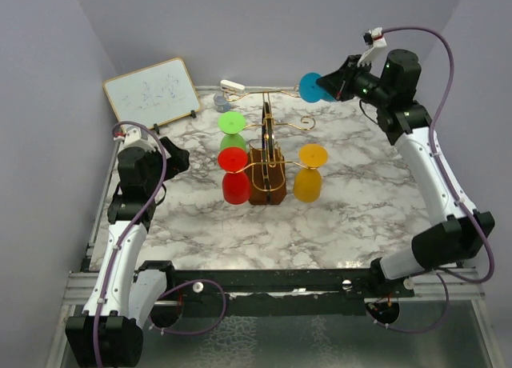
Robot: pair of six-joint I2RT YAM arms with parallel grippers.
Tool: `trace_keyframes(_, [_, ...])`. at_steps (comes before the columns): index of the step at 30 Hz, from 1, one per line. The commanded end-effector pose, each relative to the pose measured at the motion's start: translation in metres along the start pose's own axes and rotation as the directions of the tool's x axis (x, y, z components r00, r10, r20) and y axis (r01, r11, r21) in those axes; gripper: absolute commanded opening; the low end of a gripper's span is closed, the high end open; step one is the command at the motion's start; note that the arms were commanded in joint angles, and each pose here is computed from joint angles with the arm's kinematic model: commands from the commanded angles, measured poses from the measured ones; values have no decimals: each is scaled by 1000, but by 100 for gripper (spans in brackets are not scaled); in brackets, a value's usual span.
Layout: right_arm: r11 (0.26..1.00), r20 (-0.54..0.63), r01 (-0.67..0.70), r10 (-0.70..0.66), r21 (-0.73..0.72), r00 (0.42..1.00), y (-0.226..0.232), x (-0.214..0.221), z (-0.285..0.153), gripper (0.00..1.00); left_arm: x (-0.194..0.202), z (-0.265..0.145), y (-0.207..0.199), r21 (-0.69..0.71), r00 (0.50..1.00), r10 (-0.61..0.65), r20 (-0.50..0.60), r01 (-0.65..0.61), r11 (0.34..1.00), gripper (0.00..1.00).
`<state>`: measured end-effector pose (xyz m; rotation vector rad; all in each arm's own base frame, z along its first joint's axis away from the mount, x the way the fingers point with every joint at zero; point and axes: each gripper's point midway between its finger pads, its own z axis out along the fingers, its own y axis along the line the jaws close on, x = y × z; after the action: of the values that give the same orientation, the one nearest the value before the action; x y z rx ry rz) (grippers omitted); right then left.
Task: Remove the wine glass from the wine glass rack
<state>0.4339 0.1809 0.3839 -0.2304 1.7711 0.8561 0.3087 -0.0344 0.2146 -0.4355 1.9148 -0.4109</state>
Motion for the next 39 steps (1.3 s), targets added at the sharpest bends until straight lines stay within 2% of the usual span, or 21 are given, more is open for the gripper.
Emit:
trace_keyframes(1, [909,240,417,-405,2,882,82,-47,-35,1,-25,-6,-38,171,999,-11,53,2,985,84])
trace_keyframes(4, [816,278,577,-549,-26,788,137,-34,-39,1,-48,-17,-63,240,998,-13,68,-4,971,84])
trace_keyframes(6, [713,300,699,-659,-42,690,173,-20,-39,1,-68,-31,-83,301,995,-22,96,-7,954,84])
trace_keyframes(10, [576,319,817,-776,10,544,221,0,-47,1,-111,-67,-114,356,988,-32,153,-25,934,84])
trace_keyframes(12, [485,326,874,-828,10,456,243,18,-53,1,-129,-88,-127,377,981,-35,189,-40,925,84])
trace_keyframes(15, [325,322,944,-901,53,292,272,57,-67,1,-149,-115,-140,398,973,-41,228,-55,916,84])
trace_keyframes(19, [58,223,990,-974,129,28,283,117,-83,1,-152,-135,-154,438,978,-18,206,-76,896,84])
trace_keyframes(24, [-191,145,971,-966,144,-212,280,180,-97,1,-149,-150,-174,519,990,35,140,-104,849,83])
trace_keyframes(32, [-453,152,870,-862,195,-483,284,249,-114,1,-119,-156,-178,570,993,117,-7,-93,817,82])
trace_keyframes(36, [-520,173,840,-823,157,-541,283,279,-112,1,-97,-156,-175,601,990,129,-61,-67,796,81])
trace_keyframes(39, [-545,179,829,-809,126,-560,283,294,-107,1,-77,-159,-174,643,983,155,-103,-53,764,79])
